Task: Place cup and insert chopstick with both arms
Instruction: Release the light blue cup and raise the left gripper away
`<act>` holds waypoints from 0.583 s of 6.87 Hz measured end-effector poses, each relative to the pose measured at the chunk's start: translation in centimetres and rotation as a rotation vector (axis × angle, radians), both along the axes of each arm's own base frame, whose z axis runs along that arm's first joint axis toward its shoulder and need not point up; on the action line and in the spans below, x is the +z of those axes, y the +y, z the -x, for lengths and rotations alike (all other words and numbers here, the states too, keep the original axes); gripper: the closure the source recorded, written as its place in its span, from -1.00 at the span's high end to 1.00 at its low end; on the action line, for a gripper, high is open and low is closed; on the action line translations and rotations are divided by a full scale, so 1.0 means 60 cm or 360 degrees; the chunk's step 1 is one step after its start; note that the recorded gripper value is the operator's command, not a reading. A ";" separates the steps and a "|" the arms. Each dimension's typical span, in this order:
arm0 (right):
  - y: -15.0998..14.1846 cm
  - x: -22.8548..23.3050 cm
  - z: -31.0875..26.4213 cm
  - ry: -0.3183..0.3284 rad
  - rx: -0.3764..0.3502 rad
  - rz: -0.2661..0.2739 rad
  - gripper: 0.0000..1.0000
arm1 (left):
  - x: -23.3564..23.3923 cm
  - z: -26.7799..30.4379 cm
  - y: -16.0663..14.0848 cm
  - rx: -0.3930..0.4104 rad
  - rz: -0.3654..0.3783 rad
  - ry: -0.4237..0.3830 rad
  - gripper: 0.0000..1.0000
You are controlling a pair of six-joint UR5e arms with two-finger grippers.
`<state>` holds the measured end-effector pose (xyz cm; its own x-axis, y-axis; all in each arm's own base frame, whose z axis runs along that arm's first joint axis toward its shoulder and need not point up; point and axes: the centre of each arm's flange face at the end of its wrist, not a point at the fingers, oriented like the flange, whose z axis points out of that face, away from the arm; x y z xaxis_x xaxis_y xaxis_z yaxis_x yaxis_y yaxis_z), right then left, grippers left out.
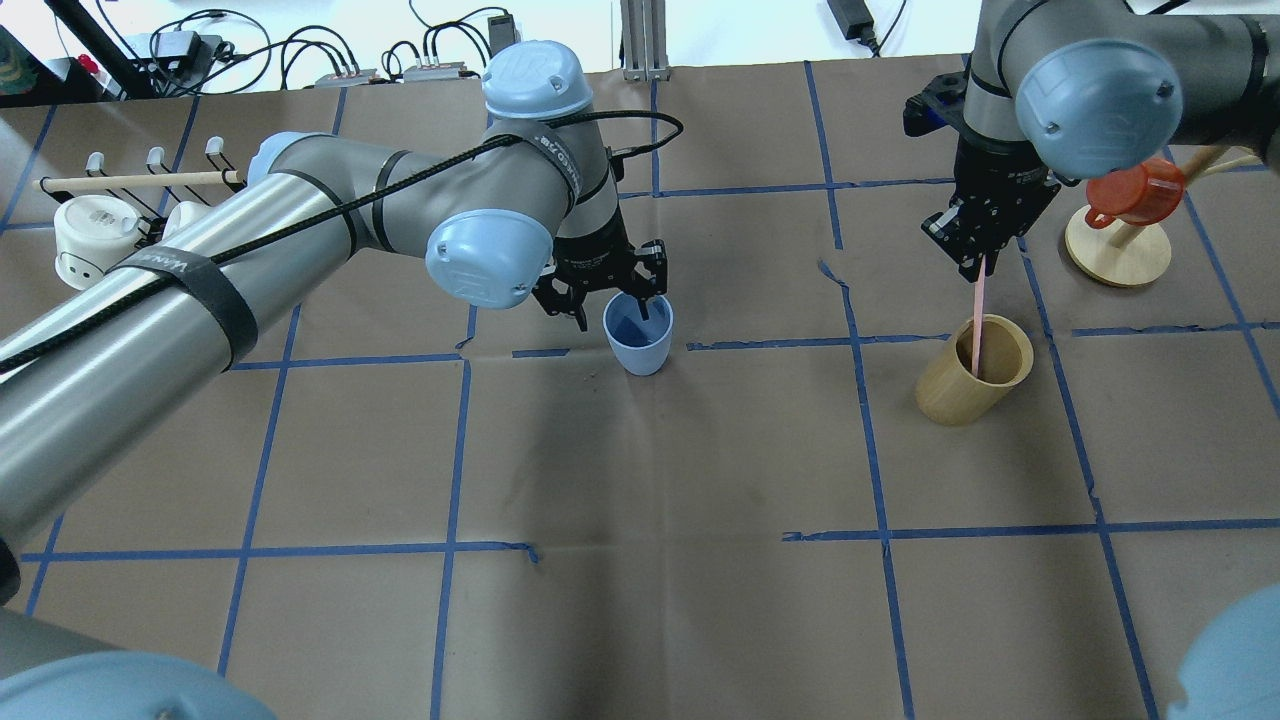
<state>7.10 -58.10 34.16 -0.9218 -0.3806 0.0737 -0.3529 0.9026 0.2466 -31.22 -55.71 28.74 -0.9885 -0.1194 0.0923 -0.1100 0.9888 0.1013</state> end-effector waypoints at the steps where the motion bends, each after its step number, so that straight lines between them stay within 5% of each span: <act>1: -0.001 0.004 0.000 0.0003 0.0004 0.0007 -0.77 | 0.044 -0.010 0.005 0.0008 0.0025 0.0008 1.00; 4: -0.001 0.020 -0.001 0.0001 0.0002 0.0036 -0.94 | 0.198 -0.093 0.018 -0.0015 0.0120 0.0000 1.00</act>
